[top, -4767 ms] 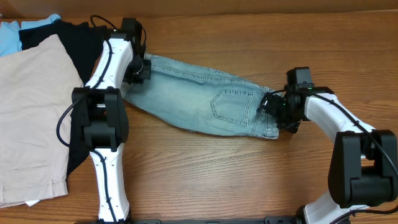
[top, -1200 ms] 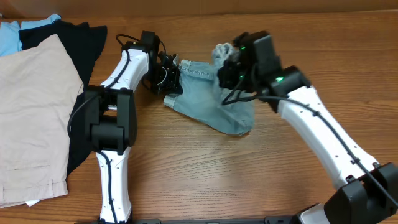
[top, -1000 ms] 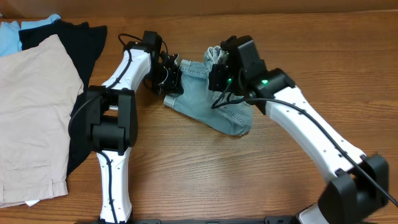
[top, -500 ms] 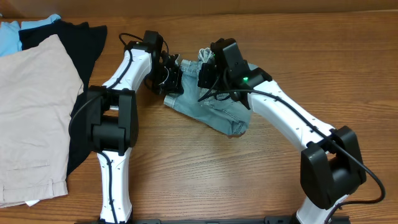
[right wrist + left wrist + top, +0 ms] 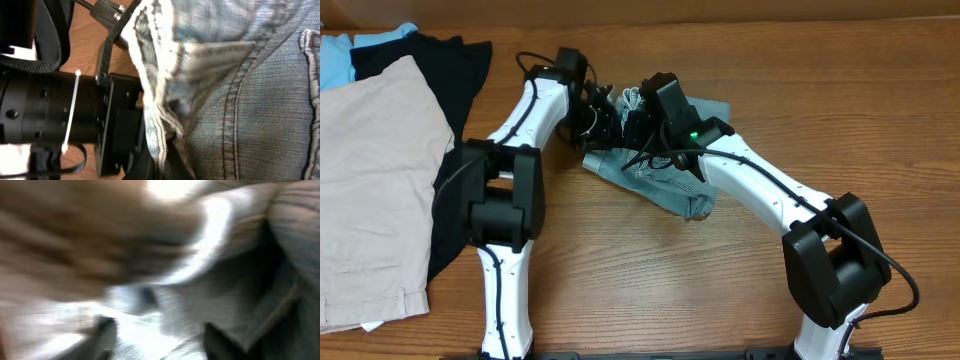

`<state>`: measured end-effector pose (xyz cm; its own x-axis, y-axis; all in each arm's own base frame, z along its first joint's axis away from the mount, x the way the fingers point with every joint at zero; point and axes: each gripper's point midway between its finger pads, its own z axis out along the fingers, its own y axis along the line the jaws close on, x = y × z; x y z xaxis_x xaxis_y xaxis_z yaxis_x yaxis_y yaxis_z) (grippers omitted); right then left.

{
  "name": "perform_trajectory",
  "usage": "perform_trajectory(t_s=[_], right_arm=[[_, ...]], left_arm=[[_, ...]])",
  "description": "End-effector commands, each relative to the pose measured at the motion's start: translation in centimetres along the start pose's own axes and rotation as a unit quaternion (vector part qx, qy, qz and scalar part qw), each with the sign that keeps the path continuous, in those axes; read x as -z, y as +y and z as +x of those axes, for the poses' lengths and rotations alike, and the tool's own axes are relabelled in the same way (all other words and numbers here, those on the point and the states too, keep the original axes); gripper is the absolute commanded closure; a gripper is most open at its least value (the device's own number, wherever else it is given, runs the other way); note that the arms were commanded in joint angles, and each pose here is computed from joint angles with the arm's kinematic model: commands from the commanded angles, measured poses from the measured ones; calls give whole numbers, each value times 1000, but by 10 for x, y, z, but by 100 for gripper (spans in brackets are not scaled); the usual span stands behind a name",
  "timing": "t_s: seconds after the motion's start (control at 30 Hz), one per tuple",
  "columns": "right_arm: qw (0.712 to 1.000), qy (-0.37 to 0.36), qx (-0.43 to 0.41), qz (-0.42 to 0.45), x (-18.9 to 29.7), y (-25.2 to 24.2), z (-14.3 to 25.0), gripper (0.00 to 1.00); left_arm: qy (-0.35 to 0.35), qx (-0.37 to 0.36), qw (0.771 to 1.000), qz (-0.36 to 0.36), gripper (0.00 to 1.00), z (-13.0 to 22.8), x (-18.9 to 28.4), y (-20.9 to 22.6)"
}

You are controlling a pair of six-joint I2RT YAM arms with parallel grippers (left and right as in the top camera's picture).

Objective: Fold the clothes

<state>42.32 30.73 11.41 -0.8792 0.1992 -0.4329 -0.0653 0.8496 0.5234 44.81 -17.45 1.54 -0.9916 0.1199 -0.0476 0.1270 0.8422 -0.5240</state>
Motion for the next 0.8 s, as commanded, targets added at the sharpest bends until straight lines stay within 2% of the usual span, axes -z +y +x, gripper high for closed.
perform_trajectory(t_s=[0.0, 0.13, 0.27, 0.37, 0.4, 0.77], right_arm=[[1000, -12, 1, -28, 7, 22, -9, 96], [1000, -12, 1, -29, 7, 22, -9, 96], [1000, -12, 1, -29, 7, 22, -10, 96], [999, -14, 1, -30, 7, 22, -10, 96], [999, -14, 1, -30, 7, 22, -11, 96], [999, -13, 4, -50, 8, 31, -12, 96]], left_arm=[[21, 23, 997, -71, 25, 10, -16, 43], [22, 45, 995, -87, 21, 7, 2, 50], [18, 63, 990, -122, 16, 0, 39, 60], [14, 67, 988, -138, 2, -3, 59, 61], [12, 68, 987, -144, 0, -5, 67, 60], [-50, 58, 986, -150, 0, -31, 130, 35]])
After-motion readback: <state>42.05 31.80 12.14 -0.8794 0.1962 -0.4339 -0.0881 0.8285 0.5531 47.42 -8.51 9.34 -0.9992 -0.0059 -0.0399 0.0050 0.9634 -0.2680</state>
